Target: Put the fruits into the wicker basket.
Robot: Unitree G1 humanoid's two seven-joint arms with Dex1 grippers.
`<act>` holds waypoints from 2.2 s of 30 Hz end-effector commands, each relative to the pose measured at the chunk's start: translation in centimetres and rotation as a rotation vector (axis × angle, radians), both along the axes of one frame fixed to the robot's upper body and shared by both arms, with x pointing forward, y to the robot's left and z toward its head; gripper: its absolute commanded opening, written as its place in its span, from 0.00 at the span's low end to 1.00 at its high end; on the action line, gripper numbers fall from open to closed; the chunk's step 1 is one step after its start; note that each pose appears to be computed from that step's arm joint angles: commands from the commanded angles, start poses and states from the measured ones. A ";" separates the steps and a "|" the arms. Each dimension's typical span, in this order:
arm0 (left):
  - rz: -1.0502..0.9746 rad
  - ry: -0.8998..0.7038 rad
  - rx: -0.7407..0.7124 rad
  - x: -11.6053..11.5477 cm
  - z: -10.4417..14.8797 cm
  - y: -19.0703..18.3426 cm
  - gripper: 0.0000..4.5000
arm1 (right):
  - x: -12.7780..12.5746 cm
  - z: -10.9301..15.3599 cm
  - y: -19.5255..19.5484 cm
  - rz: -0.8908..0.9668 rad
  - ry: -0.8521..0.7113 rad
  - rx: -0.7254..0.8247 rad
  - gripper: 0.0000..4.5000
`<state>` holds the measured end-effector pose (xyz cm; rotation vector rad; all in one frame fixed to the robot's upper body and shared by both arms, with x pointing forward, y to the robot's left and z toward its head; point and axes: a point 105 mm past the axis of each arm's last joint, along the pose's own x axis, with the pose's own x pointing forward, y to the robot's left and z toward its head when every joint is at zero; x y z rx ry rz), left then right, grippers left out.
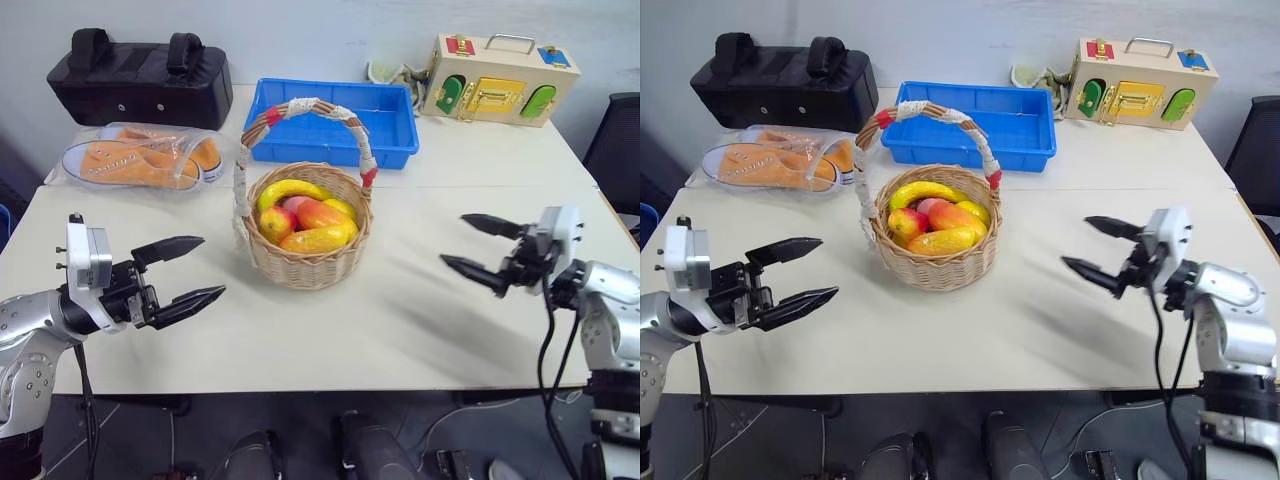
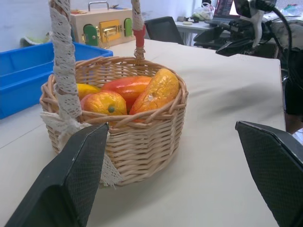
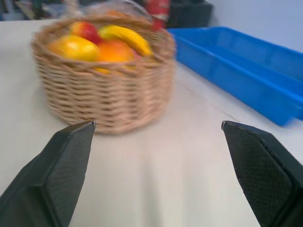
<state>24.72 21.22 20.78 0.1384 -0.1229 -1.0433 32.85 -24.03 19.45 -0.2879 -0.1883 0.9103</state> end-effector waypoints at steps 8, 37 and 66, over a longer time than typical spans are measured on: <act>-0.091 0.009 0.020 -0.5 1.1 -1.2 1.00 | 5.4 4.9 7.1 0.333 -0.030 -0.136 0.99; -0.096 0.037 0.022 -2.0 1.7 -2.2 1.00 | 5.9 5.9 18.3 0.635 0.045 -0.213 0.26; -0.241 0.003 -0.002 2.7 0.9 -4.6 1.00 | 2.6 5.5 -7.8 -0.530 0.009 0.093 0.05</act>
